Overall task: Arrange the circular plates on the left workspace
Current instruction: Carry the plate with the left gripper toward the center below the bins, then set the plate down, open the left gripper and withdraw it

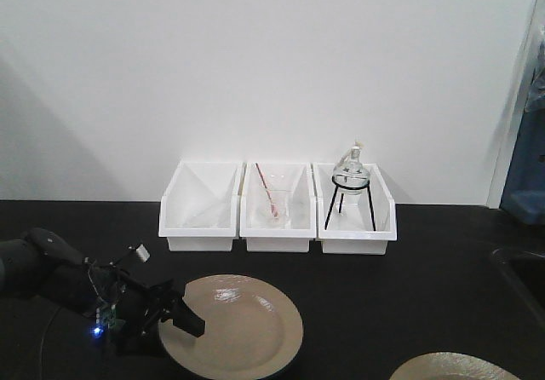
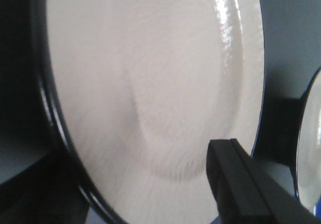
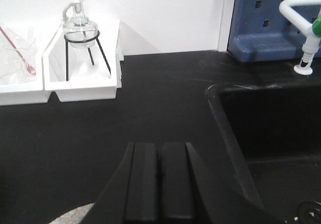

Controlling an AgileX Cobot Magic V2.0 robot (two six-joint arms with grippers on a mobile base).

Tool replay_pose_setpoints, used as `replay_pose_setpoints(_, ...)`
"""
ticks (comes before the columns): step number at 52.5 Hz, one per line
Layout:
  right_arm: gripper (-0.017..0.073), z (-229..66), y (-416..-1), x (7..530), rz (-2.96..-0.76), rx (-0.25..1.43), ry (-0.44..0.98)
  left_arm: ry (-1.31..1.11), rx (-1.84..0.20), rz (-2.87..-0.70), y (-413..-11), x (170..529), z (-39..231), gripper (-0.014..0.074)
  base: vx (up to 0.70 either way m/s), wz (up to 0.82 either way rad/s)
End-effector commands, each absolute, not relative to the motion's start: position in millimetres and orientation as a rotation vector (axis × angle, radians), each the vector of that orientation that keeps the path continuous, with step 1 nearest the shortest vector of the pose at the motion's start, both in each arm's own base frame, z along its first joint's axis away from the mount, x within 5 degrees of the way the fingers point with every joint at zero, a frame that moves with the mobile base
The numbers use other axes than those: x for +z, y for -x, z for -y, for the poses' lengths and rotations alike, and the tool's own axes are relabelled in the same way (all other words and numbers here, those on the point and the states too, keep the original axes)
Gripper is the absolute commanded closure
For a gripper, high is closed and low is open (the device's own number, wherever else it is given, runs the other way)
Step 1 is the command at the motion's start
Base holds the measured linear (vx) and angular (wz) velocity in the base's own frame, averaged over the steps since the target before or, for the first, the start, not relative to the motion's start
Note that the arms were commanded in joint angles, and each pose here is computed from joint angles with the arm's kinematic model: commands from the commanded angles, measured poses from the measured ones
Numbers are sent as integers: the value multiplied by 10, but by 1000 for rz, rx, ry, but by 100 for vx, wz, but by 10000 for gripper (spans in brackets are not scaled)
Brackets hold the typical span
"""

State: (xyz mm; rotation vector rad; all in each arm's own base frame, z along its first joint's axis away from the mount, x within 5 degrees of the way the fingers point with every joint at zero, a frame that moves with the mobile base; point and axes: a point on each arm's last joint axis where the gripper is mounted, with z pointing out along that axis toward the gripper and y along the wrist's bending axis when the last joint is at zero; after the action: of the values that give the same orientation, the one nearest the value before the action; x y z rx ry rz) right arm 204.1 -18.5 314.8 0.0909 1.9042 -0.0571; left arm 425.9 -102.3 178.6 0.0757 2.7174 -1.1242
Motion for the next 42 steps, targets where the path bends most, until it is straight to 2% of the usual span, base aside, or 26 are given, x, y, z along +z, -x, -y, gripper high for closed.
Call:
replay_pose_setpoints(1,563,185,-2053,3348,-1799,-71,-73,-16,-1236,-2569,-4285,2180,1102,28,0,0)
replay_pose_setpoints(8,563,185,-2053,3347,-1799,-71,-73,48,-1332,-2586,-4318,2010,1168,28,0,0)
replay_pose_setpoints(18,563,185,-2053,3348,-1798,-71,-72,95,-1327,-2566,-4363,1902,1312,29,0,0)
replay_pose_setpoints(26,563,185,-2053,3348,-1798,-71,-72,88,-1284,-2558,-4367,1890,1400,29,0,0)
replay_pose_setpoints(42,563,185,-2053,3348,-1798,-71,-72,-17,-1083,-2700,-4309,1774,1310,29,0,0)
